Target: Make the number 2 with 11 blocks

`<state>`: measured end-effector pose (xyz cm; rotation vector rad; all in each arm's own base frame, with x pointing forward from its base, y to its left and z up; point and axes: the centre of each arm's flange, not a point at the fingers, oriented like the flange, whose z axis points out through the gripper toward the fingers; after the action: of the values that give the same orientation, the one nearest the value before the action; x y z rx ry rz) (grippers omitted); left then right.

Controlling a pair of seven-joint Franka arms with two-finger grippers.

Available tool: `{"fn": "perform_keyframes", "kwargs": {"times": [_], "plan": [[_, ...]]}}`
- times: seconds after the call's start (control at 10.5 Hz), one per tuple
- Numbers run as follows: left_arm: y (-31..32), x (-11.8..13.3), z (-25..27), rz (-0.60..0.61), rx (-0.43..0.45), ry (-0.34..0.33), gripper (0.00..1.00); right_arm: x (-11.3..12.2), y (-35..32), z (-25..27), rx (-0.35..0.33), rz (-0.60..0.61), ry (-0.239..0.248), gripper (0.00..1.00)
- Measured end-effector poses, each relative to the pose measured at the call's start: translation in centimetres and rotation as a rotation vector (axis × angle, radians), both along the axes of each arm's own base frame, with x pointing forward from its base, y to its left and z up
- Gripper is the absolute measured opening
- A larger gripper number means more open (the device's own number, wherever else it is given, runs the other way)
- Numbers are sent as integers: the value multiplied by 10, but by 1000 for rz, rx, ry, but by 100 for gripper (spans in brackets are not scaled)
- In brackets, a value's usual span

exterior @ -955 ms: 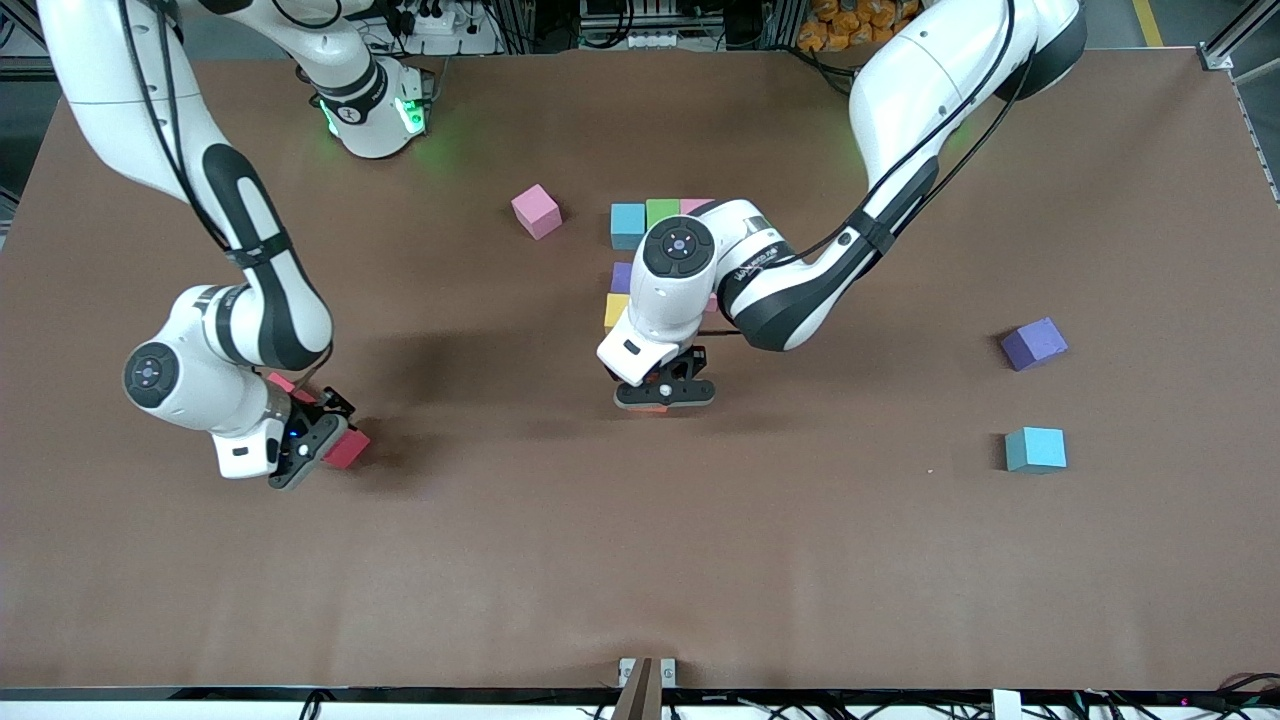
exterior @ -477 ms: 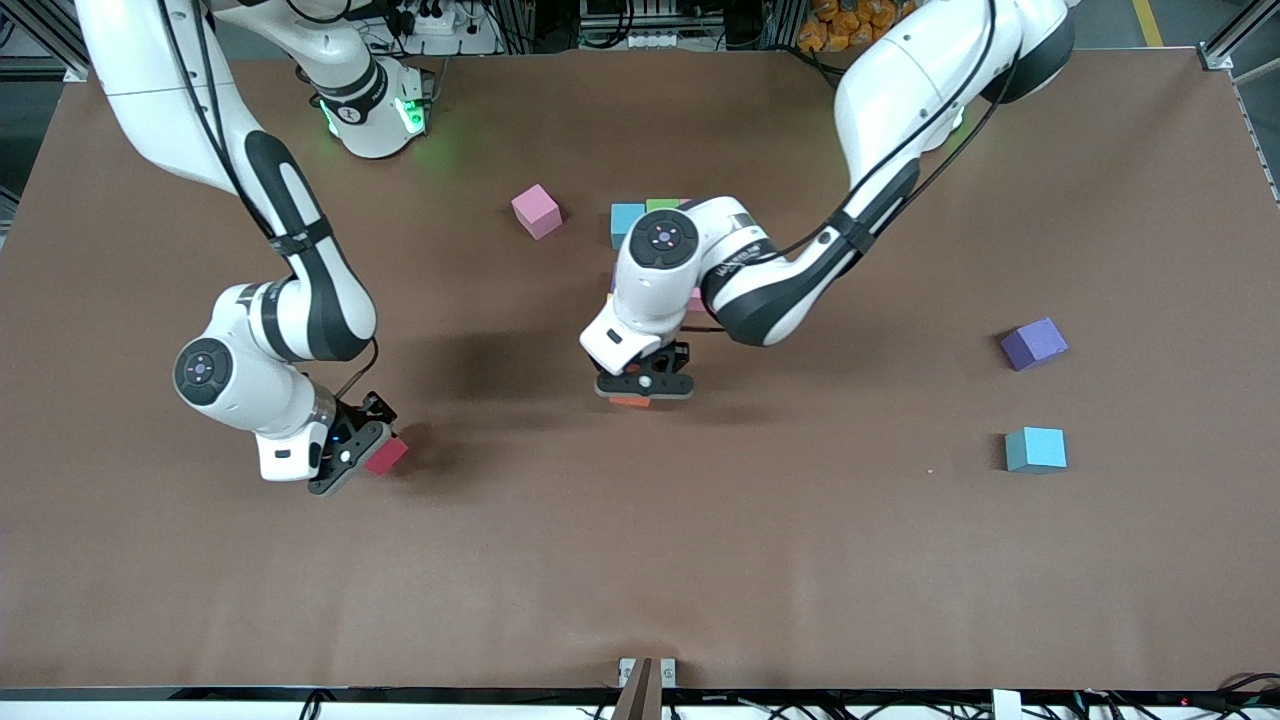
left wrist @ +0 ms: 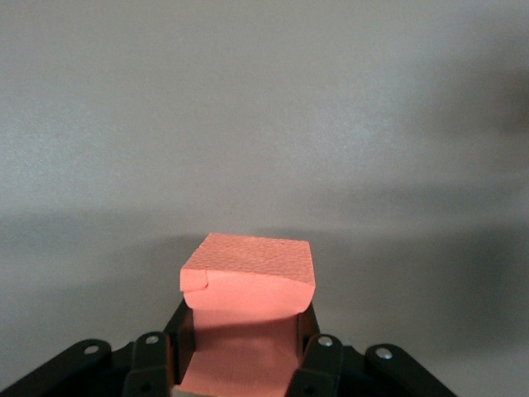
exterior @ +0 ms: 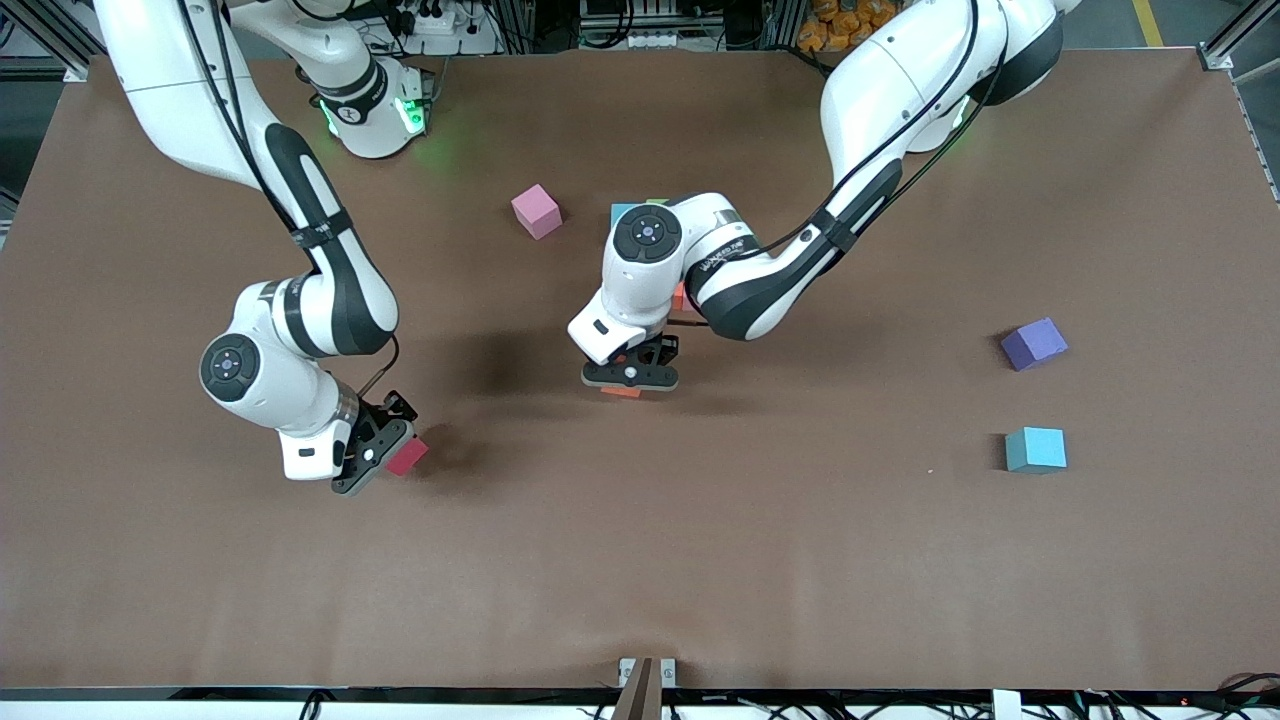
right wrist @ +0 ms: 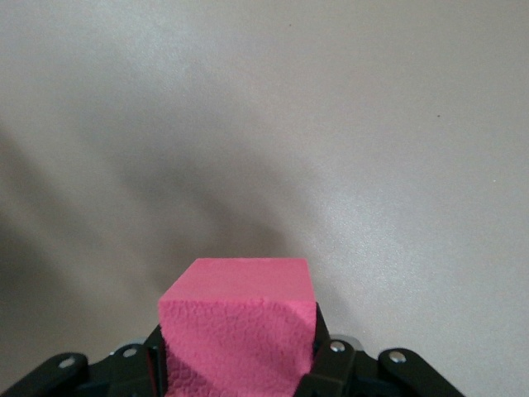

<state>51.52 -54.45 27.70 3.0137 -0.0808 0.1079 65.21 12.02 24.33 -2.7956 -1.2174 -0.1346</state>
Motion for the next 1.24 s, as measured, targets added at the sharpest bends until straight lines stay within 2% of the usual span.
{"fn": "perform_keyframes", "kwargs": {"times": [0.29, 0.57, 0.86, 1.24], "plan": [[-8, -11, -17, -18, 16, 16, 52, -1, -1, -4, -3, -1, 9, 61], [-6, -10, -24, -9, 19, 31, 52, -2, -4, -14, -8, -2, 23, 61], [2, -3, -30, 73, -20, 122, 51, -2, -4, -15, -8, -2, 24, 61], [8, 2, -34, 88, -13, 124, 51, -2, -4, -15, -8, -1, 24, 61]]}}
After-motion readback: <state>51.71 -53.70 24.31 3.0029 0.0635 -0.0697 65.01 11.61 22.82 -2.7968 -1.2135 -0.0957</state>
